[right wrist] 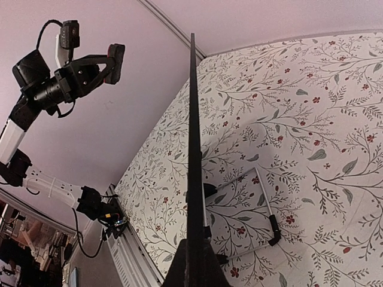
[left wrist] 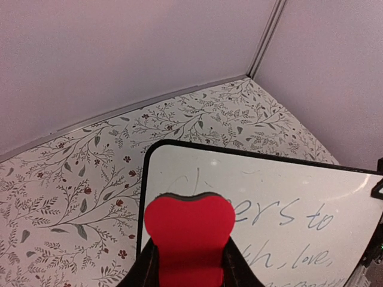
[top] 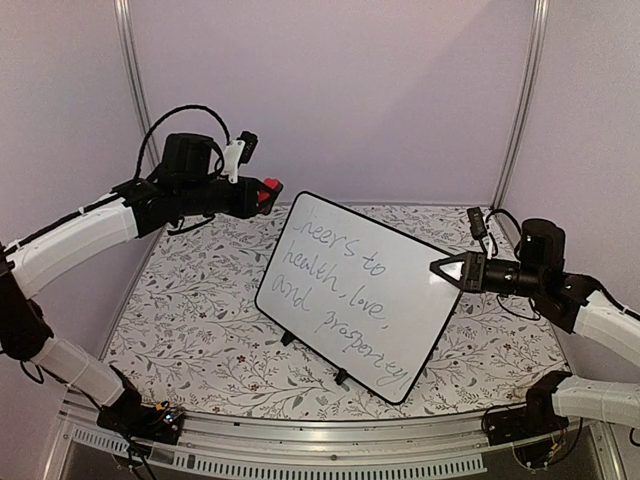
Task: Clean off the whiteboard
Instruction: Hold the whiteboard at the center of the board, then erase the center of the whiteboard.
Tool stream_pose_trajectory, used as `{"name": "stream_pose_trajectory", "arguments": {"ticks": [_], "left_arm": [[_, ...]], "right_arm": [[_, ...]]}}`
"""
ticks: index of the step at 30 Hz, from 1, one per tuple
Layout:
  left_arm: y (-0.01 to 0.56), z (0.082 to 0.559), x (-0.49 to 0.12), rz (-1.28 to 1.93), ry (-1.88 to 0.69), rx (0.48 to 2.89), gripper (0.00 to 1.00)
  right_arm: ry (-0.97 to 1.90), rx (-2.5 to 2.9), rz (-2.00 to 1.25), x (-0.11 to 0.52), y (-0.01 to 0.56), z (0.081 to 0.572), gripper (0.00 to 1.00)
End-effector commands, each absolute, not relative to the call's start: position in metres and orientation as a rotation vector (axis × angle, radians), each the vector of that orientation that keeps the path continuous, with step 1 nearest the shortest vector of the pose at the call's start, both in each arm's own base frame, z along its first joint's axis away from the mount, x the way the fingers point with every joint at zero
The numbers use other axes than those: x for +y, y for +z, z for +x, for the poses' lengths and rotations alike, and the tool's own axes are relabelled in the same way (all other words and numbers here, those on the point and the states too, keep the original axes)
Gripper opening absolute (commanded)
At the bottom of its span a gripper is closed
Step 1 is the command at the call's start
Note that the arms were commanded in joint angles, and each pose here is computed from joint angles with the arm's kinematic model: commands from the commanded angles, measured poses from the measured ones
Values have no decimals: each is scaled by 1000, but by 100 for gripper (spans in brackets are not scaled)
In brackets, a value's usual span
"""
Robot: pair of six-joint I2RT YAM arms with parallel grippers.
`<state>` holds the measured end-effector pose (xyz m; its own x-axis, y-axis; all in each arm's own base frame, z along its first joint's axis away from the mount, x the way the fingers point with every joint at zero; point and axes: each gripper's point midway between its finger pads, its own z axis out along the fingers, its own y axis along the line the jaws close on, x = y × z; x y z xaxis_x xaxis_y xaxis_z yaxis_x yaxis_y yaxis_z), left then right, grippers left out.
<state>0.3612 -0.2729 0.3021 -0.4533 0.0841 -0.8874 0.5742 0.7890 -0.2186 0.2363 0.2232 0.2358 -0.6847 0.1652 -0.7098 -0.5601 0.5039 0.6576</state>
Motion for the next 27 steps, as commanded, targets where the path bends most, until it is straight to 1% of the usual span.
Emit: {"name": "stream_pose_trajectory", "arguments": {"ticks": [1, 4, 9, 14, 19, 27], "left_arm": [[288, 383, -284, 506, -544, 2029, 22], [273, 388, -299, 543, -540, 2035, 21], [254, 379, -313, 606, -607, 2016, 21], [258, 368, -312, 629, -629, 1969, 21], [254, 375, -305, 595, -559, 1982, 20], [256, 386, -308, 593, -531, 1998, 20]], "right_arm": [[1206, 2036, -380, 224, 221, 224, 0], [1206, 2016, -412, 224, 222, 220, 0], [1148, 1991, -466, 221, 228, 218, 0], [1139, 1943, -520, 222, 237, 216, 0], [1165, 1946, -538, 227, 235, 216, 0], [1170, 1940, -544, 228, 242, 214, 0]]}}
